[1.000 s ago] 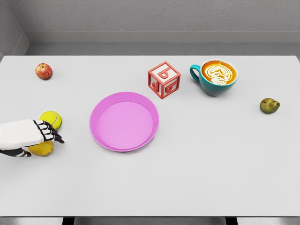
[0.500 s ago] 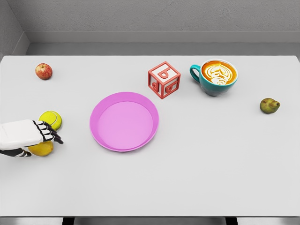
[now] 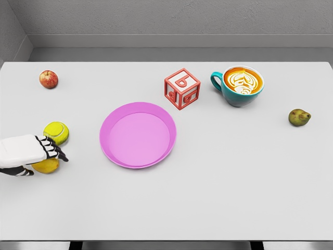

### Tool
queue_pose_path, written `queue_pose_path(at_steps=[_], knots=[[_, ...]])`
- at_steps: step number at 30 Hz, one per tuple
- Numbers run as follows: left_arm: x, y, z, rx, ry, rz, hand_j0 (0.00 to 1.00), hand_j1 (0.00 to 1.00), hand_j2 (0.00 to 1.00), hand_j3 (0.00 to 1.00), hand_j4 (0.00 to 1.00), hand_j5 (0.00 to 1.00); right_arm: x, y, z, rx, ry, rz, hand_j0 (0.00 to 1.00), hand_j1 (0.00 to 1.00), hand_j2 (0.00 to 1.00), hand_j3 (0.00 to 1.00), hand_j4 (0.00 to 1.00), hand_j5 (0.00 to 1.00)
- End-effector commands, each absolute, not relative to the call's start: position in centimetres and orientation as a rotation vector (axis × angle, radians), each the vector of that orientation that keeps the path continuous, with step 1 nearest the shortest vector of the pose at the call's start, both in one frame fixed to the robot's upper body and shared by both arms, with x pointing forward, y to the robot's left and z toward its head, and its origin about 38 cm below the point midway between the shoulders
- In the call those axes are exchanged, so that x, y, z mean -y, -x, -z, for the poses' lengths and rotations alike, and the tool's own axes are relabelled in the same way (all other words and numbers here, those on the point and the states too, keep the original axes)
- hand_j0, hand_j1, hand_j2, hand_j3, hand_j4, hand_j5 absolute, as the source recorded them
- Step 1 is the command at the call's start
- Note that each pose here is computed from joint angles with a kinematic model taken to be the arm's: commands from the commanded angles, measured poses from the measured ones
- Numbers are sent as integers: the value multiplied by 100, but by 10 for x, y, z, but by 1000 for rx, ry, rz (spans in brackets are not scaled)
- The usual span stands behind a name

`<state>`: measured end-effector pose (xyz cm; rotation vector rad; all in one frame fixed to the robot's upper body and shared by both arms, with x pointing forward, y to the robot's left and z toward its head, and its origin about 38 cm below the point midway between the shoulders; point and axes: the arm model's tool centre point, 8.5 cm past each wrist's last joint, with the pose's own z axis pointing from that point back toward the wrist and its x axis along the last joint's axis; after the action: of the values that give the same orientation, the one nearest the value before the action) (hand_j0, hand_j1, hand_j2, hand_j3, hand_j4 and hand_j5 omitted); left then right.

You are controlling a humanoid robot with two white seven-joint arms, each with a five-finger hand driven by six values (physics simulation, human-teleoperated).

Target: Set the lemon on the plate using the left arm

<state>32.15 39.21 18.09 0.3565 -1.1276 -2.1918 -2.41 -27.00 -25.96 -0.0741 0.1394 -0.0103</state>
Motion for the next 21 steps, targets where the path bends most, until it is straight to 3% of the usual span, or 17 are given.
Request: queue_pose_path(at_steps=[1, 21], knots=[[-392, -322, -181, 1130, -356, 2187, 85, 85, 85, 85, 85, 85, 270, 24, 260, -139, 74, 10, 100, 100, 100, 100, 100, 100], [-394, -319, -174, 1120, -339, 2177, 84, 84, 84, 84, 84, 84, 270, 24, 260, -139, 74, 10, 100, 100, 100, 100, 100, 100]])
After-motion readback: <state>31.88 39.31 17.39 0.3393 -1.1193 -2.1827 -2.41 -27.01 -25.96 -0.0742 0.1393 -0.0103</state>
